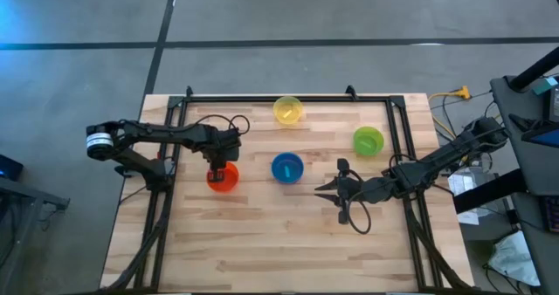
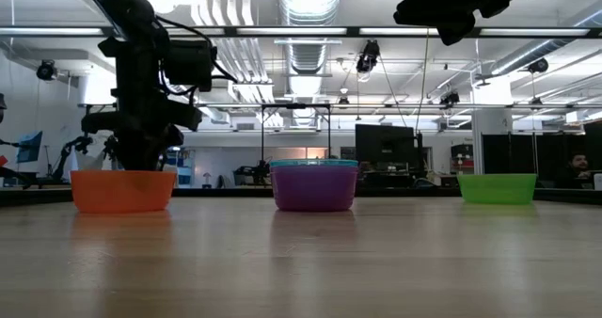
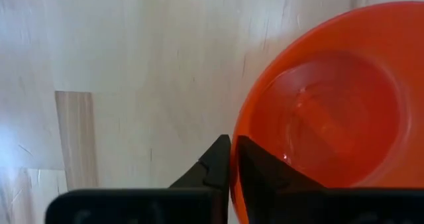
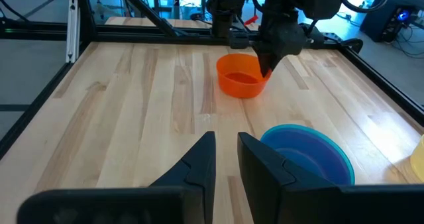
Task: Nest bowls inside each other
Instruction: Stack the orange bowl on top of the blue bowl
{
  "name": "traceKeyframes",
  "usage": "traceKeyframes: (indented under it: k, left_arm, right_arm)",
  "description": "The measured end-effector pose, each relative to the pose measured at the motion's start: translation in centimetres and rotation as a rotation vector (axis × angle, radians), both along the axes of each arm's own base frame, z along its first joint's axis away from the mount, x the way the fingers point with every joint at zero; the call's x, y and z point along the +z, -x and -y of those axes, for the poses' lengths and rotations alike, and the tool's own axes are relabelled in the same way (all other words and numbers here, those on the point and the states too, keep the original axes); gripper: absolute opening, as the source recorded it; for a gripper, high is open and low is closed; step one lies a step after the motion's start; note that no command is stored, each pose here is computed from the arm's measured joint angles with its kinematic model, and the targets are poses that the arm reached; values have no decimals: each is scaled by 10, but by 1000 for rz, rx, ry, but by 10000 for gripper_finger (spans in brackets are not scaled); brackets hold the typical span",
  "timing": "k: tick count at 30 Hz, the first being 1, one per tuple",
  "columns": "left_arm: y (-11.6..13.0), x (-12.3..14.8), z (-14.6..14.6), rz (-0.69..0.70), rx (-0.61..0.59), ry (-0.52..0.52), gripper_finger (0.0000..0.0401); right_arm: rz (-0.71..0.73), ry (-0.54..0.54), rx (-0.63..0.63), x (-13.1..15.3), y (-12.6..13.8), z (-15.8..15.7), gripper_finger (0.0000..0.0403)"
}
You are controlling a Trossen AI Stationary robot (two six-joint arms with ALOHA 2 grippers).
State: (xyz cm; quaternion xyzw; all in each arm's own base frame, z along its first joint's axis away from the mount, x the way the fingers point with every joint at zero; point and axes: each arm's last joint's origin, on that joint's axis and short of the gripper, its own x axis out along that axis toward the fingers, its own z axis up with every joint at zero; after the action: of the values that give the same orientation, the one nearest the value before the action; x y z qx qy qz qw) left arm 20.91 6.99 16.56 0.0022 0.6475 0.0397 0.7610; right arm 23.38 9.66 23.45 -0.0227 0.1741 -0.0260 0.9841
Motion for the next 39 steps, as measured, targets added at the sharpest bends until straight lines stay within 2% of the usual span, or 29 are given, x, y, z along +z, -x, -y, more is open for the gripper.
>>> traceKeyframes:
  k: [9,20,29,34,39]
  left_arm:
    - [-4,11,-2,-4,1,-5,1]
    - [-19,51,-6,35,2,-21,0]
    - [-40,90,-1,192,68,-2,0]
    - [-50,111,2,311,133,79,0]
    - [-62,130,8,441,87,110,0]
  right_arm:
    - [0,0,0,0,0,0,59]
    - [0,0,0,0,0,0,59]
    - [0,2,0,0,0,0,59]
    - [0,6,2,0,0,0,59]
    - [-1,11,4,0,0,0,59]
